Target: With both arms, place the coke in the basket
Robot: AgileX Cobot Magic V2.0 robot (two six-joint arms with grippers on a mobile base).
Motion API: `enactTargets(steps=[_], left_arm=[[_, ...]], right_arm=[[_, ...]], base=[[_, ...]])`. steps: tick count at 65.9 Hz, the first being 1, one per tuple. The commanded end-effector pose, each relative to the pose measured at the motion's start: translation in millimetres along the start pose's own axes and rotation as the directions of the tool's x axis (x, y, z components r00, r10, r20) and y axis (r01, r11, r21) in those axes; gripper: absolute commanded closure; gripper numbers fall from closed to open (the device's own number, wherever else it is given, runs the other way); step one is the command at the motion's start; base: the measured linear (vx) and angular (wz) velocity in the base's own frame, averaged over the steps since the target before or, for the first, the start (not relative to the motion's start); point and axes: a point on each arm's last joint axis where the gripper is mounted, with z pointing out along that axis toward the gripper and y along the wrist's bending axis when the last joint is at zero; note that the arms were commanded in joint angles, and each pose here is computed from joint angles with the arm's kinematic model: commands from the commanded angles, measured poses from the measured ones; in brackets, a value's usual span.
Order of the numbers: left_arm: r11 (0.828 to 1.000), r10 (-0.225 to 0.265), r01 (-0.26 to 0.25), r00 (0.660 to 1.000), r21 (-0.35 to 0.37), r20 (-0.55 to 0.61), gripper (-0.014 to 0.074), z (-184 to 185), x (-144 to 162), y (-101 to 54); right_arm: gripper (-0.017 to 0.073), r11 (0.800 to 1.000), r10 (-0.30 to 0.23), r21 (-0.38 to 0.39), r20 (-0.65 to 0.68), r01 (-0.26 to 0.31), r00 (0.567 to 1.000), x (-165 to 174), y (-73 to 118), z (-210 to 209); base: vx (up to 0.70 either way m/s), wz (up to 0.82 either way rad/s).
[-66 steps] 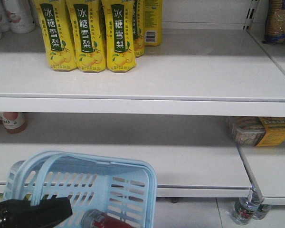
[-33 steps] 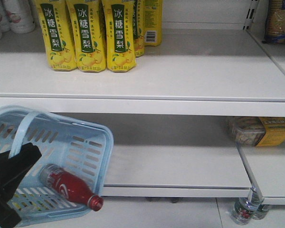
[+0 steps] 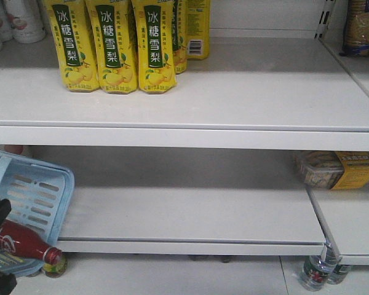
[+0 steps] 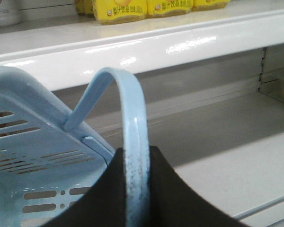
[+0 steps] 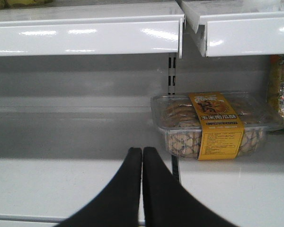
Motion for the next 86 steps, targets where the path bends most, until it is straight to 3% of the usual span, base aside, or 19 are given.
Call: enactTargets(steps=[1,11,15,28,35,48,59,86], left_arm=[[0.995,0.096,-0.100,0.977,0.012,0.191,0.0600,-12,-17,-3.9],[0.997,-0.058,0.065,0.986,-0.043,0.153,0.0600,-25,-4,2.1],[0.993,-0.093,0.102,0.987,-0.063,0.128,0.0600,-28,1,3.6],[0.993,-0.021,0.034,0.994,-0.115,0.111,0.0600,-37,11,6.0],[0.989,-0.019,0.039,0.990,-0.144,0.138,0.0600,-43,18,7.4],[0.975,-0.074,0.110,0.980,-0.191,0.185,0.0600,-52,30,9.6],[0.972,-0.035,0.074,0.984,-0.222,0.173,0.0600,-57,32,10.2],[0.971,-0.040,0.081,0.983,-0.227,0.181,0.0600,-64,36,8.8]], right_arm=[[0.0569,1.000,-0.009,0.005,0.092,0.009,0.996,-16,0.1,-1],[0.0569,1.000,-0.009,0.005,0.092,0.009,0.996,-16,0.1,-1],[0.0569,1.000,-0.009,0.005,0.092,0.009,0.996,-16,0.1,-1],[0.0569,1.000,-0.009,0.005,0.092,0.009,0.996,-16,0.1,-1],[0.0569,1.000,-0.009,0.005,0.092,0.009,0.996,-16,0.1,-1],[0.0569,1.000,-0.009,0.005,0.092,0.009,0.996,-16,0.1,-1],[0.0569,1.000,-0.009,0.005,0.092,0.009,0.996,-16,0.1,-1],[0.0569,1.000,-0.009,0.005,0.092,0.009,0.996,-16,0.1,-1]], base=[[0.00,0.00],[0.00,0.00],[0.00,0.00],[0.00,0.00],[0.00,0.00],[0.00,0.00],[0.00,0.00],[0.00,0.00]])
